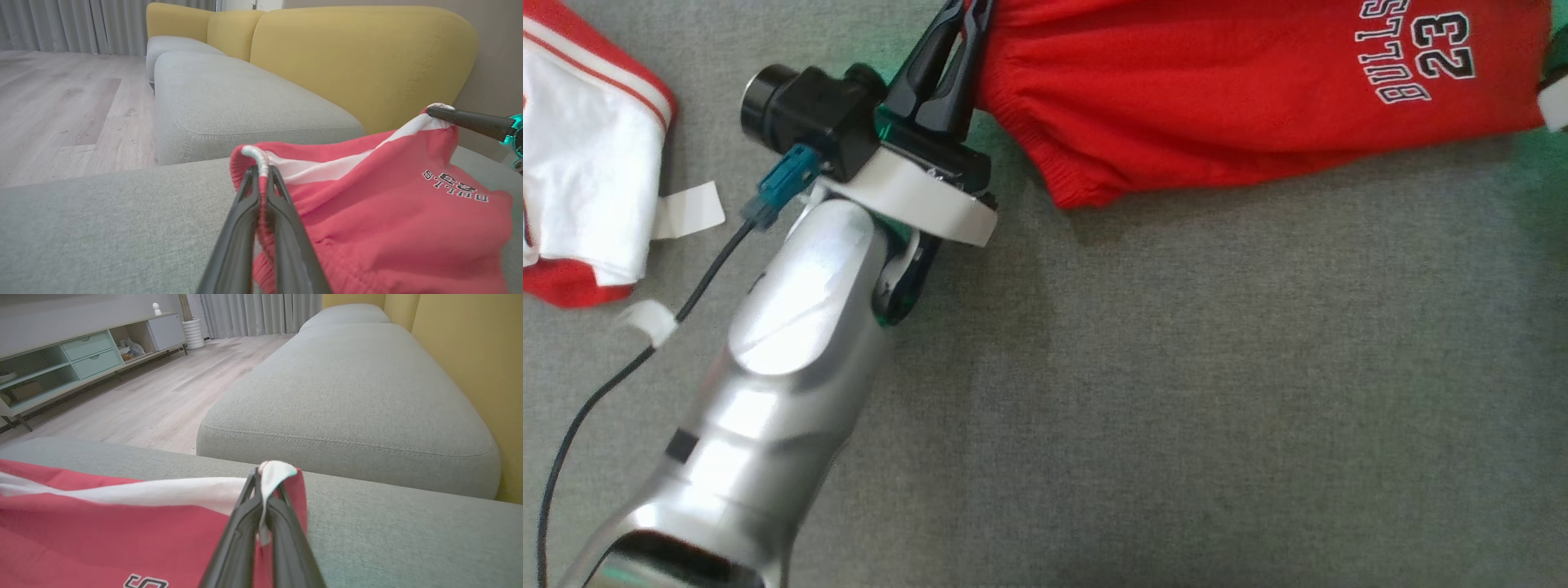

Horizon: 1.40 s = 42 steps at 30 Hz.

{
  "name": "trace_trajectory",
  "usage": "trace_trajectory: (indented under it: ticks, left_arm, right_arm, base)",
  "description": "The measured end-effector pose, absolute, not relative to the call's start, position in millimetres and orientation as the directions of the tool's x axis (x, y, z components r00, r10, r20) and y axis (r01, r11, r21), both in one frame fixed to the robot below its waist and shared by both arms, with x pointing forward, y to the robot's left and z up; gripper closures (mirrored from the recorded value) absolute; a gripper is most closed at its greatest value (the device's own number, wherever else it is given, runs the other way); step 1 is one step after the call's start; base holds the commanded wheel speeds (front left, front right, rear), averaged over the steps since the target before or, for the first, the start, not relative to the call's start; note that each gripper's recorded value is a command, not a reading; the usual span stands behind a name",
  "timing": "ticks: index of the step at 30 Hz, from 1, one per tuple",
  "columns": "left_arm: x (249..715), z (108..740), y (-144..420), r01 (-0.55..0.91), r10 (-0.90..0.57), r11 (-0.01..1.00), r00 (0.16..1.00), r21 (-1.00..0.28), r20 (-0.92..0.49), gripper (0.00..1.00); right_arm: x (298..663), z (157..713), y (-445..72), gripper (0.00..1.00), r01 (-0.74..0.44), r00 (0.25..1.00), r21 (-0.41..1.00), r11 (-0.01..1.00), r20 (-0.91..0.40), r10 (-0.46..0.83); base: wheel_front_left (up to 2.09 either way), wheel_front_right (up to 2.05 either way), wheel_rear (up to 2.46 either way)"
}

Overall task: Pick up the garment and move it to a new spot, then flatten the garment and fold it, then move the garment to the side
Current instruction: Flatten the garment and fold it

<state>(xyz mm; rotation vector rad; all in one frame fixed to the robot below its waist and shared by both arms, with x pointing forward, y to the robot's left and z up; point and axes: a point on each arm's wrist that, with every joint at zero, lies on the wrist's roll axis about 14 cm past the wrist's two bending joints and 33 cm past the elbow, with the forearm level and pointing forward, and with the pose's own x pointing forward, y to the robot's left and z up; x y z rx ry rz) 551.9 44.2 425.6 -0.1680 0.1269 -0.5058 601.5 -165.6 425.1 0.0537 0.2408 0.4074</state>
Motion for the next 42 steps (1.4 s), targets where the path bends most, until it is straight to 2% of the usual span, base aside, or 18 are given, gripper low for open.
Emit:
trace_trajectory:
  ticks: [1,2,3,4,5,11,14,19,23,28,32,33,34,35,39,42]
  left_arm:
    - [553.1,422.5,44.4,0.466,-0.488,0.864,0.869,-0.192,-0.086,1.00]
    - [553.8,419.2,44.1,0.461,-0.485,0.865,0.869,-0.198,-0.097,0.75]
    - [554.0,416.0,43.2,0.458,-0.485,0.865,0.868,-0.206,-0.109,0.59]
    - [553.0,413.1,41.2,0.459,-0.489,0.863,0.865,-0.212,-0.117,0.13]
    - [552.3,410.9,40.1,0.460,-0.491,0.861,0.862,-0.215,-0.125,0.00]
    - [551.2,418.1,40.5,0.451,-0.481,0.865,0.870,-0.220,-0.109,0.00]
    - [551.0,434.6,48.9,0.410,-0.428,0.892,0.901,-0.190,-0.070,0.00]
    - [528.1,462.3,71.0,0.313,-0.313,0.937,0.950,-0.153,0.022,0.00]
    - [496.4,469.7,94.4,0.227,-0.223,0.964,0.974,-0.137,0.041,0.00]
    - [474.9,483.9,123.7,0.142,-0.133,0.981,0.989,-0.135,0.069,0.00]
    - [458.0,497.1,144.9,0.077,-0.066,0.989,0.994,-0.125,0.092,0.00]
    - [453.4,498.6,148.7,0.065,-0.054,0.990,0.994,-0.124,0.092,0.00]
    - [449.1,499.9,151.8,0.055,-0.044,0.991,0.995,-0.123,0.093,0.00]
    - [445.1,500.7,154.6,0.045,-0.033,0.991,0.995,-0.123,0.092,0.00]
    - [435.0,504.4,160.4,0.019,-0.007,0.992,0.996,-0.122,0.094,0.00]
    - [433.7,506.6,160.2,0.012,0.000,0.993,0.995,-0.120,0.100,0.00]
  right_arm:
    - [603.0,420.3,-163.5,0.58,-0.387,0.886,0.108,0.916,-0.231,0.402]
    - [604.1,416.8,-162.5,0.05,-0.386,0.885,0.113,0.915,-0.236,0.402]
    - [605.3,414.5,-162.7,0.00,-0.382,0.886,0.118,0.917,-0.236,0.399]
    - [606.5,413.7,-165.0,0.00,-0.371,0.891,0.123,0.920,-0.230,0.391]
    - [607.4,413.2,-167.1,0.00,-0.364,0.895,0.123,0.923,-0.226,0.383]
    - [598.4,416.0,-161.9,0.00,-0.381,0.894,0.128,0.916,-0.200,0.400]
    - [587.0,418.1,-169.7,0.00,-0.376,0.899,0.115,0.919,-0.197,0.392]
    - [559.8,397.9,-194.8,0.00,-0.302,0.907,0.111,0.947,-0.273,0.321]
    - [556.9,388.7,-210.3,0.00,-0.222,0.921,0.107,0.969,-0.304,0.245]
    - [557.5,375.5,-204.3,0.00,-0.192,0.913,0.119,0.974,-0.342,0.222]
    - [551.6,354.1,-188.1,0.00,-0.187,0.872,0.141,0.972,-0.431,0.231]
    - [551.3,351.0,-186.1,0.19,-0.185,0.865,0.143,0.972,-0.447,0.230]
    - [551.6,349.6,-184.0,0.68,-0.186,0.859,0.143,0.972,-0.456,0.232]
    - [552.0,349.0,-181.6,1.00,-0.185,0.855,0.149,0.971,-0.462,0.234]
    - [551.5,353.8,-172.4,1.00,-0.187,0.858,0.168,0.968,-0.452,0.244]
    - [546.6,357.2,-183.7,1.00,-0.163,0.866,0.154,0.974,-0.450,0.217]
  base:
    - [0.00,0.00,0.00]
    - [0.00,0.00,0.00]
    - [0.00,0.00,0.00]
    - [0.00,0.00,0.00]
    - [0.00,0.00,0.00]
    - [0.00,0.00,0.00]
    - [0.00,0.00,0.00]
    - [0.00,0.00,0.00]
    - [0.00,0.00,0.00]
    - [0.00,0.00,0.00]
    - [0.00,0.00,0.00]
    - [0.00,0.00,0.00]
    - [0.00,0.00,0.00]
    - [0.00,0.00,0.00]
    - [0.00,0.00,0.00]
    - [0.00,0.00,0.00]
